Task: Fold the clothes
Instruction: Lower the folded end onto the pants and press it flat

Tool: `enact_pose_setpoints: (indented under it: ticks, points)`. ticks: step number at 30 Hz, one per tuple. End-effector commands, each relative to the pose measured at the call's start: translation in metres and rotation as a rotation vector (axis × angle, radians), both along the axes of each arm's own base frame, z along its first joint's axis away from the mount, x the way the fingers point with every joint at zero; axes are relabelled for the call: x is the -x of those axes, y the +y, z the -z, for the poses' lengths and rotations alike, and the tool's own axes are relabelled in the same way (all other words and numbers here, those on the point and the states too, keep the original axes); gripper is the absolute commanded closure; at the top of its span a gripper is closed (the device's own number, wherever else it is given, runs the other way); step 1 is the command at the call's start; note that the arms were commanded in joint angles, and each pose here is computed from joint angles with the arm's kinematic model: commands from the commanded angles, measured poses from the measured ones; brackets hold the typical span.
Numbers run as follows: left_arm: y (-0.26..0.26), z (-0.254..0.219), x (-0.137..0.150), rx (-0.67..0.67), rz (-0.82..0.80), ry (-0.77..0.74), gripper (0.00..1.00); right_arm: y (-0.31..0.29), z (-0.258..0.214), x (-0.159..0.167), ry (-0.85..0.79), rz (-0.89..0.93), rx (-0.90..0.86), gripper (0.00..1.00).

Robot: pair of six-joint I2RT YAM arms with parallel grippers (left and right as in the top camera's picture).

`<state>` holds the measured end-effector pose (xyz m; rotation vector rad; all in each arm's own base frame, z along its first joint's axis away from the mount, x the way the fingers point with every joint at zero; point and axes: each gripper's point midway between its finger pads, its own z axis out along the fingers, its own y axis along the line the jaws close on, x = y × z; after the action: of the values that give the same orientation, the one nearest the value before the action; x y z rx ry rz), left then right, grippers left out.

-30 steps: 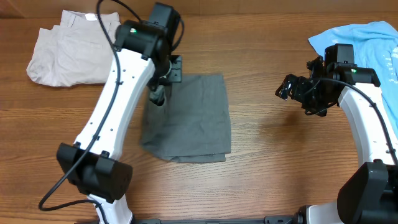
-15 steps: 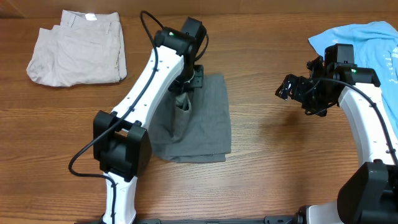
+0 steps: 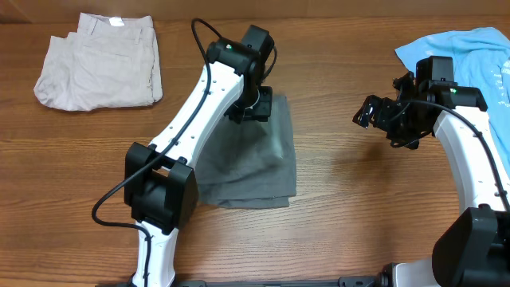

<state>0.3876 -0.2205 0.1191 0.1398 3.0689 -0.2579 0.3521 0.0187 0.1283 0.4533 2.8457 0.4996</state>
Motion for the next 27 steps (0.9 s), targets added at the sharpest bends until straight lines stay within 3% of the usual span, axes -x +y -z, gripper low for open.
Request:
enact_pose_setpoints:
  ticks: [1, 7, 9, 13, 17, 18, 20, 21, 22, 23, 27]
  points:
    - [-0.014, 0.013, 0.007, 0.028, 0.068, 0.041, 0.66, -0.002, -0.002, -0.001, -0.008, 0.003, 0.004, 0.00]
    - [-0.015, 0.000, 0.000, 0.069, 0.079, 0.014, 0.51, -0.002, -0.002, -0.001, -0.008, 0.003, 0.004, 0.00]
    - [-0.012, -0.004, -0.004, 0.078, 0.074, 0.004, 0.35, -0.002, -0.002, -0.001, -0.008, 0.003, 0.004, 0.00]
    - [-0.008, -0.006, -0.008, 0.105, 0.077, 0.006, 0.16, -0.002, -0.002, -0.001, -0.008, 0.004, 0.003, 0.00]
    - [-0.010, -0.001, -0.012, 0.109, 0.082, -0.004, 0.15, -0.002, -0.002, -0.001, -0.008, 0.003, 0.004, 0.00]
    - [-0.013, 0.001, -0.014, 0.112, 0.086, -0.014, 0.26, -0.002, -0.002, -0.001, -0.008, 0.003, 0.004, 0.00]
    - [-0.019, 0.003, -0.020, 0.122, 0.093, -0.044, 0.63, -0.002, -0.002, -0.001, -0.008, 0.003, 0.004, 0.00]
    - [-0.021, 0.003, -0.024, 0.130, 0.094, -0.060, 0.73, -0.002, -0.002, -0.001, -0.008, 0.003, 0.004, 0.00]
    - [-0.023, 0.003, -0.028, 0.137, 0.093, -0.077, 0.91, -0.002, -0.002, -0.001, -0.008, 0.003, 0.004, 0.00]
    - [-0.025, 0.002, -0.032, 0.145, 0.087, -0.092, 0.96, -0.002, -0.002, -0.001, -0.008, 0.003, 0.004, 0.00]
    - [-0.031, -0.002, -0.045, 0.173, 0.049, -0.137, 0.96, -0.002, -0.002, -0.001, -0.008, 0.003, 0.004, 0.00]
